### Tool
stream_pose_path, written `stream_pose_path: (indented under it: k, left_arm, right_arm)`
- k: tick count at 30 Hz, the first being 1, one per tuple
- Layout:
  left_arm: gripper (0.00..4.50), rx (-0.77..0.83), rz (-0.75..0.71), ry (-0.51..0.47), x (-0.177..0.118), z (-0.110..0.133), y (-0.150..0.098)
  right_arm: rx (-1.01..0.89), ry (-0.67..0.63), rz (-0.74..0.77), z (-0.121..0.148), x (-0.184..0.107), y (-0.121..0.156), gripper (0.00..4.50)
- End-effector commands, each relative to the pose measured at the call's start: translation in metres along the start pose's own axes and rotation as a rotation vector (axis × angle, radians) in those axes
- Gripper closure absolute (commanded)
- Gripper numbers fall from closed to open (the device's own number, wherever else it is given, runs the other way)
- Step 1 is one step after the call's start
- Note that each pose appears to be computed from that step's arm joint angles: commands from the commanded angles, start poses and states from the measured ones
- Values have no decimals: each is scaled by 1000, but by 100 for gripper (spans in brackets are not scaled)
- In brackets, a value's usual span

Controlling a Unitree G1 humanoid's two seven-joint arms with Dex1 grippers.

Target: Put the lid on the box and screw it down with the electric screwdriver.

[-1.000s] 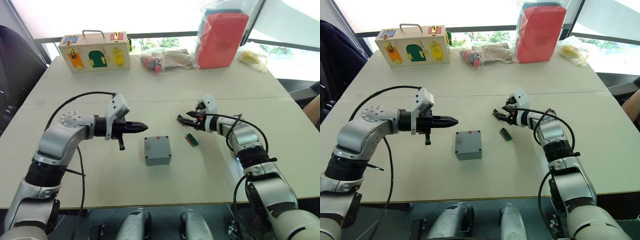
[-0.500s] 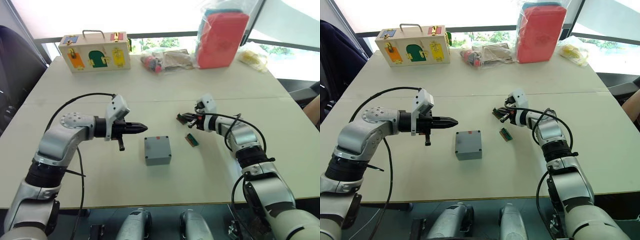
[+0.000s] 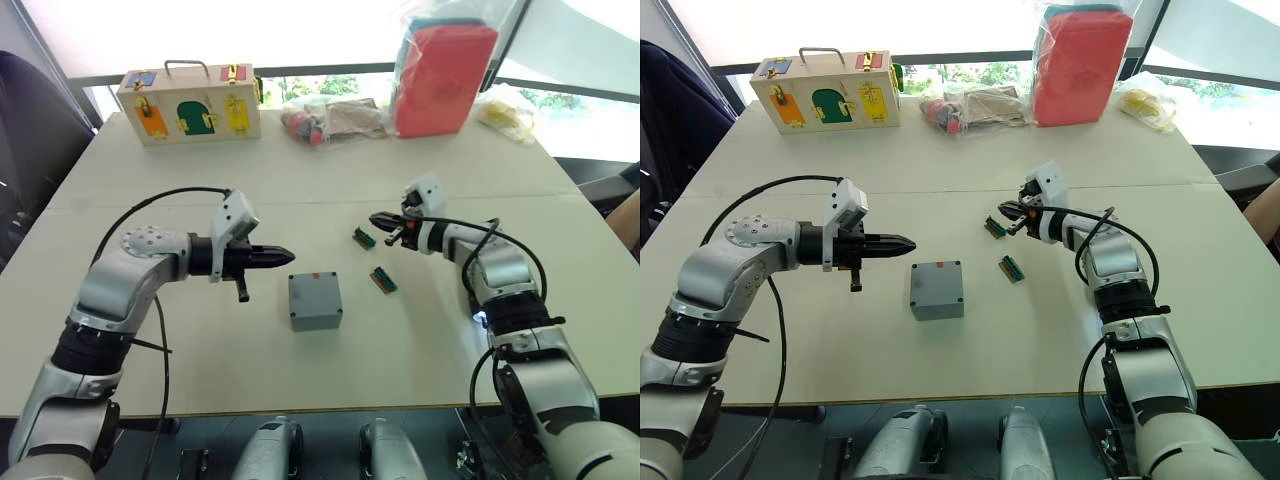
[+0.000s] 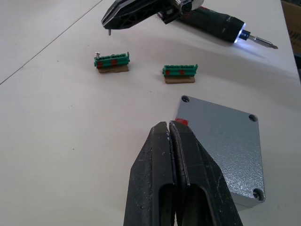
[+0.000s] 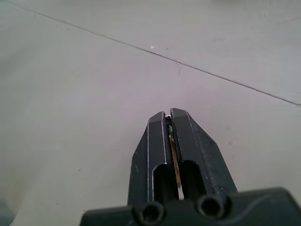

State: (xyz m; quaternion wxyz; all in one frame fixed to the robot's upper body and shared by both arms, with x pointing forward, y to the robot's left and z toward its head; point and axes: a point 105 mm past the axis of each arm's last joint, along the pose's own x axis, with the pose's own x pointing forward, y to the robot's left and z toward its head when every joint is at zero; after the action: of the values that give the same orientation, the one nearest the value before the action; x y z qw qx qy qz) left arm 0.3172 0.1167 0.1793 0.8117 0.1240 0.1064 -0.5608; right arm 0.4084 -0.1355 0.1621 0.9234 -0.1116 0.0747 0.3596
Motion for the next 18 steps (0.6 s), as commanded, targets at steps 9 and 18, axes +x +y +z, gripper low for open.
stream_pose_path:
  k: [9,18]
  left_arm:
    - [450,5,-112,45,-11,-2,-21]
    - [450,-22,-148,86,-16,-11,-31]
  right_arm:
    - [-34,-140,209,37,-32,65,445]
    - [-55,-103,323,16,-30,117,445]
